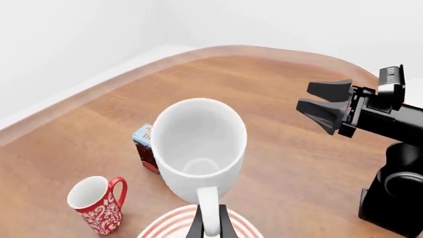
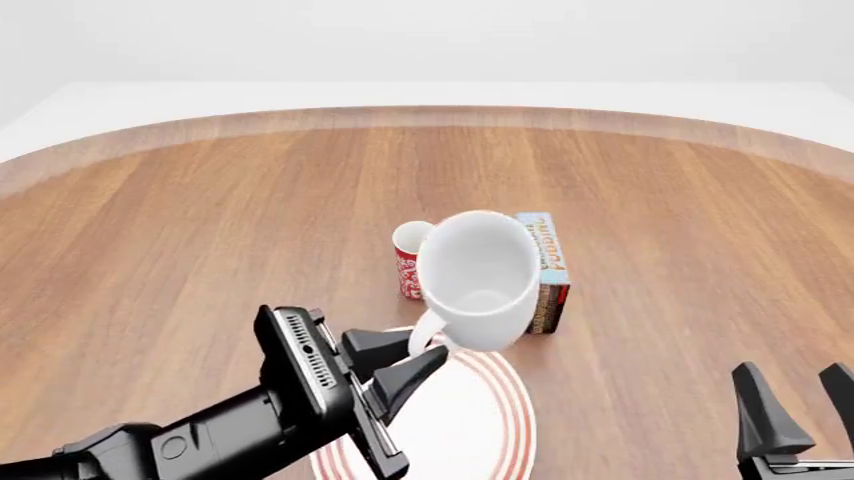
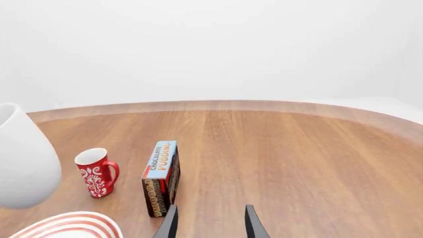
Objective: Pick up the white mug and put it on the plate, and put the chocolate pudding to the right of the plate.
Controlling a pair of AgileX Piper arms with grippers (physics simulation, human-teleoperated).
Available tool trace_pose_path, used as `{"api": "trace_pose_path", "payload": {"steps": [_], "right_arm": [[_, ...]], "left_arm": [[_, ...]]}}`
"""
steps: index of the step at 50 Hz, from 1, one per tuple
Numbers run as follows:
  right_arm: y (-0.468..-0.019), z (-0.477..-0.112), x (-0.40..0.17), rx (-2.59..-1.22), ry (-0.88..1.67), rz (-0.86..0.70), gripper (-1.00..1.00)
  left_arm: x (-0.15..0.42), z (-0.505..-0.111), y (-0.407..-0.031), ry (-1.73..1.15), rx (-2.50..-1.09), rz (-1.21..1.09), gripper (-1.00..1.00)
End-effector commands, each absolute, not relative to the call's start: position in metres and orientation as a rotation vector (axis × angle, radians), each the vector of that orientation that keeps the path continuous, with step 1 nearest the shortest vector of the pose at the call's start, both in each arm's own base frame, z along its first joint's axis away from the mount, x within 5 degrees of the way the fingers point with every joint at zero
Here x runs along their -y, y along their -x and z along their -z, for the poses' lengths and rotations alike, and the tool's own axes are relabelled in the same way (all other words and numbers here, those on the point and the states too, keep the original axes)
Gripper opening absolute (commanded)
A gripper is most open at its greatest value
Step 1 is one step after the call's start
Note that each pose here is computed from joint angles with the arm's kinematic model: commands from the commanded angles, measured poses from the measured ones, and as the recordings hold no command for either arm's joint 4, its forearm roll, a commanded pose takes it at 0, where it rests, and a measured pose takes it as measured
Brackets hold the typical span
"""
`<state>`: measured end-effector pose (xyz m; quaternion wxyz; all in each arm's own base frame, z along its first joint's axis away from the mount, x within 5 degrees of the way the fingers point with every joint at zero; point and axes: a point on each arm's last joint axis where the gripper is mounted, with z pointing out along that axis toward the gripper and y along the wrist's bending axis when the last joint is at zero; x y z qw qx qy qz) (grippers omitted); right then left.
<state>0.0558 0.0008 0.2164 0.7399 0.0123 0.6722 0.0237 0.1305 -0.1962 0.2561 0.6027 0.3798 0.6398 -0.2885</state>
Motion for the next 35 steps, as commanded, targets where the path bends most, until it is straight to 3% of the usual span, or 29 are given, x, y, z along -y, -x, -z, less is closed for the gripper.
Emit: {"api": "trace_pose_path", "payload": {"steps": [1,35], "right_arm": [[-0.056,-0.217,-0.001,-1.473,-0.024,-0.052,1.0],[-0.056,-0.217,-0.001,-1.47,-0.019,-0.052,1.0]], "left_arm": [[0.178,-0.25,-0.129,-0.856,-1.498,0.634,-1.0],[0.152,-0.214,-0.119,-0.784,-1.621,0.657,-1.0]]}}
